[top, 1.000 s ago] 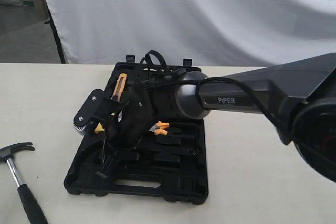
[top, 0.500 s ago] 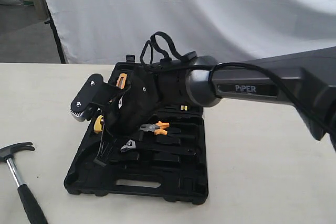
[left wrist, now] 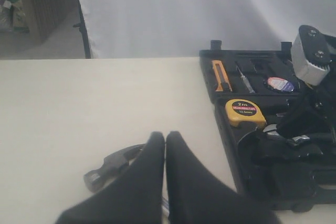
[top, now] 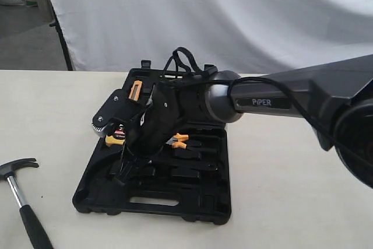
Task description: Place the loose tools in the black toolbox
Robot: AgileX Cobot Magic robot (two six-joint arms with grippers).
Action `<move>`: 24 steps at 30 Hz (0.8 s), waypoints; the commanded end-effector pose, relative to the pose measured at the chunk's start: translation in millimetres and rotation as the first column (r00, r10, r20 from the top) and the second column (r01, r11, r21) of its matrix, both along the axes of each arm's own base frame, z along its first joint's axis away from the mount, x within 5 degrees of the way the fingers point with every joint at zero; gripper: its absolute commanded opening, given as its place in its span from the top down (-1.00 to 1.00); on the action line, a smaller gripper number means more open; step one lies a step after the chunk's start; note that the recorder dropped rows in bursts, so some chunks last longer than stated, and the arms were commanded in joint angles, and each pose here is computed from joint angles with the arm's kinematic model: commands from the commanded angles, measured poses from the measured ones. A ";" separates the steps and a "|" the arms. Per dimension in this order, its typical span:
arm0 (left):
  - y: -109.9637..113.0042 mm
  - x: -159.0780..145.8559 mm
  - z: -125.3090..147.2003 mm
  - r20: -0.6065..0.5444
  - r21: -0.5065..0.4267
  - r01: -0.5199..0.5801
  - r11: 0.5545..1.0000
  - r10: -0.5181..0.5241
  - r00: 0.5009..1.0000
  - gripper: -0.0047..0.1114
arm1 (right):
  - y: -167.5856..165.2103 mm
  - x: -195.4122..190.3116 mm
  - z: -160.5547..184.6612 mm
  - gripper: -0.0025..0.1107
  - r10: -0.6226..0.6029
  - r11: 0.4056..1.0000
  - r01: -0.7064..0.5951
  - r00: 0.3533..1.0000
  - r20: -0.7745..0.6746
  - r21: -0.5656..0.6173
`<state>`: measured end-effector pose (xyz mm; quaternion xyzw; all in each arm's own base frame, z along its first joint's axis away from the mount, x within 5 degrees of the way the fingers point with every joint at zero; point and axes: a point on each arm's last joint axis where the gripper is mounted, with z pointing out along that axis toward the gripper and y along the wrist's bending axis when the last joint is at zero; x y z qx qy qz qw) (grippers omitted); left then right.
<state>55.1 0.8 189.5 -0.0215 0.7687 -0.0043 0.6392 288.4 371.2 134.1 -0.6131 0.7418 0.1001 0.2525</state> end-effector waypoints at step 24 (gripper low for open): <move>-0.3 -0.1 -0.7 0.002 -0.003 0.006 1.000 -0.006 1.000 0.91 | -39.6 5.9 51.9 -0.46 -0.073 0.989 0.072 0.997 -0.002 -0.130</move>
